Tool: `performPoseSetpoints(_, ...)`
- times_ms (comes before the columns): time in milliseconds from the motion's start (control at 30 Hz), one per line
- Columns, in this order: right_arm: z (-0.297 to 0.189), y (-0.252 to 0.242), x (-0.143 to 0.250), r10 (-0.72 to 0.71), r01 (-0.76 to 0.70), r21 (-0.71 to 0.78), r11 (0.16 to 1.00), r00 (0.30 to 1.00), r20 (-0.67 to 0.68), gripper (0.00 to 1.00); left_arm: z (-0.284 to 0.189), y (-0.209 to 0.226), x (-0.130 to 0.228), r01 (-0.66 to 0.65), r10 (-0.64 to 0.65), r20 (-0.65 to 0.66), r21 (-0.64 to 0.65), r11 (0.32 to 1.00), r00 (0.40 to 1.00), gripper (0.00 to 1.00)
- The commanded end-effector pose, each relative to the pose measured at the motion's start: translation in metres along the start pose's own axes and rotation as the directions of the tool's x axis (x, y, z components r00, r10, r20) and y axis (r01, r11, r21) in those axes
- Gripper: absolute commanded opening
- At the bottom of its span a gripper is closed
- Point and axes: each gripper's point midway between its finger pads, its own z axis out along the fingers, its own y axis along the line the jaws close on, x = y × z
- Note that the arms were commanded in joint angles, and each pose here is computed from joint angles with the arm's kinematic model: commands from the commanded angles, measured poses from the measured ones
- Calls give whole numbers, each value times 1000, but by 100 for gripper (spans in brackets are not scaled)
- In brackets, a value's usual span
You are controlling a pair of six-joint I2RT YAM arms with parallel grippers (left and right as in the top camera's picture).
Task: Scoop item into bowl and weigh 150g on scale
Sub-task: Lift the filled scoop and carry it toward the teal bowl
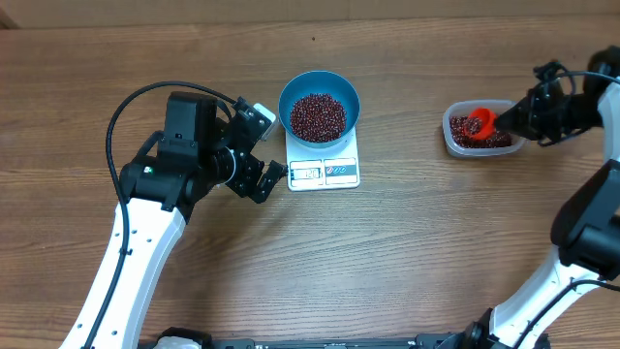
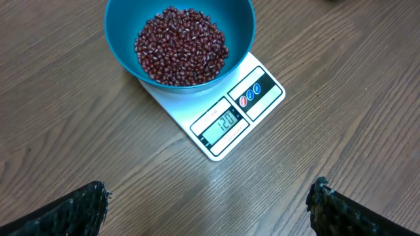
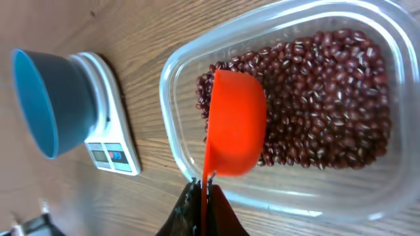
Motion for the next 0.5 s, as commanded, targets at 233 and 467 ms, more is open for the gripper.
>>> performPoseSetpoints(233,-26,20,-3,-58,74,-210,975,995,79,4,-3,1,-4,-28,28,11,-7,1000,1000,100)
performPoseSetpoints(467,-28,28,-2,-44,63,-253,965,996,79,4,-3,1,-4,-28,28,11,-7,1000,1000,100)
